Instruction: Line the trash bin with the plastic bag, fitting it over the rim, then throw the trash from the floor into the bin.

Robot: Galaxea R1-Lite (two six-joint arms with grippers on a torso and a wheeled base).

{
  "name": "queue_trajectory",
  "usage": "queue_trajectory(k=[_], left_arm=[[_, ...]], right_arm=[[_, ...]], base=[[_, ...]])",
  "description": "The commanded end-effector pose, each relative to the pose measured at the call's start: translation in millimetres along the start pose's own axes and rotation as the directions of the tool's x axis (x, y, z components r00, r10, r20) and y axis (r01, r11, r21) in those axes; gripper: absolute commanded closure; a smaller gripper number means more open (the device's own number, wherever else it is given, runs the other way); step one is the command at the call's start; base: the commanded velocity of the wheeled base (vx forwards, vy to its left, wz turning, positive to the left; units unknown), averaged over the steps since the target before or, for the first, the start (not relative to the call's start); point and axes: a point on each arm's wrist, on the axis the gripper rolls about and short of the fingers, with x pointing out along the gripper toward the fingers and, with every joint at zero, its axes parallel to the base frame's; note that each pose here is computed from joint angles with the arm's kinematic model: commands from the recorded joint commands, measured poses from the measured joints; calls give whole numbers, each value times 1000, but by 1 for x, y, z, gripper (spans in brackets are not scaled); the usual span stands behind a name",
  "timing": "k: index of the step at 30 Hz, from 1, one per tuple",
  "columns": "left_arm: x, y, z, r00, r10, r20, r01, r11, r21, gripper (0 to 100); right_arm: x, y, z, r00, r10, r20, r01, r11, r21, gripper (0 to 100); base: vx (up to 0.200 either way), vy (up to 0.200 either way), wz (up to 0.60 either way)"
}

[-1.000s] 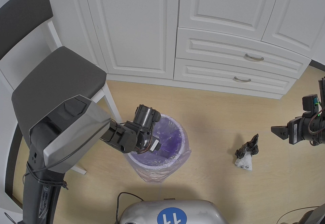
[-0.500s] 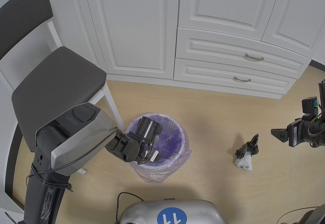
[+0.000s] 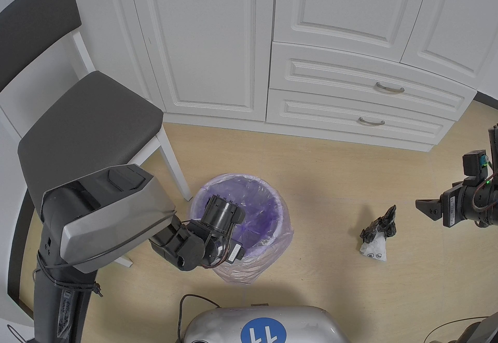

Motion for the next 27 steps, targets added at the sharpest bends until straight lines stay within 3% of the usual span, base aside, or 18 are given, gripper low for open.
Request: queue_trajectory(k=[1,11,19,24,27], left_arm=[[-10,-5,-5,1000,-12,1,12,1000,15,0],[-11,-13,-14,999,-24,33,23,1000,19,0],[26,-4,23,991,15,135,-9,999,-49,0],[44,-5,29,996,20,85,-17,999,-40,0],[58,-6,35,995,28,96,-23,998,-51,0]], right_arm=[[0,0,0,1000,0,2,0,1000,1,0],[0,0,0,1000,0,-1,0,1000,0,0],[3,1,-1,1000,0,-11,0,1000,-4,0],[8,2,-4,1000,-3,10,3,1000,-3,0],[12,-1,-5,999,-22,23,23,1000,-18,0]], base=[[0,0,0],[0,0,0],[0,0,0],[0,0,0],[0,0,0]])
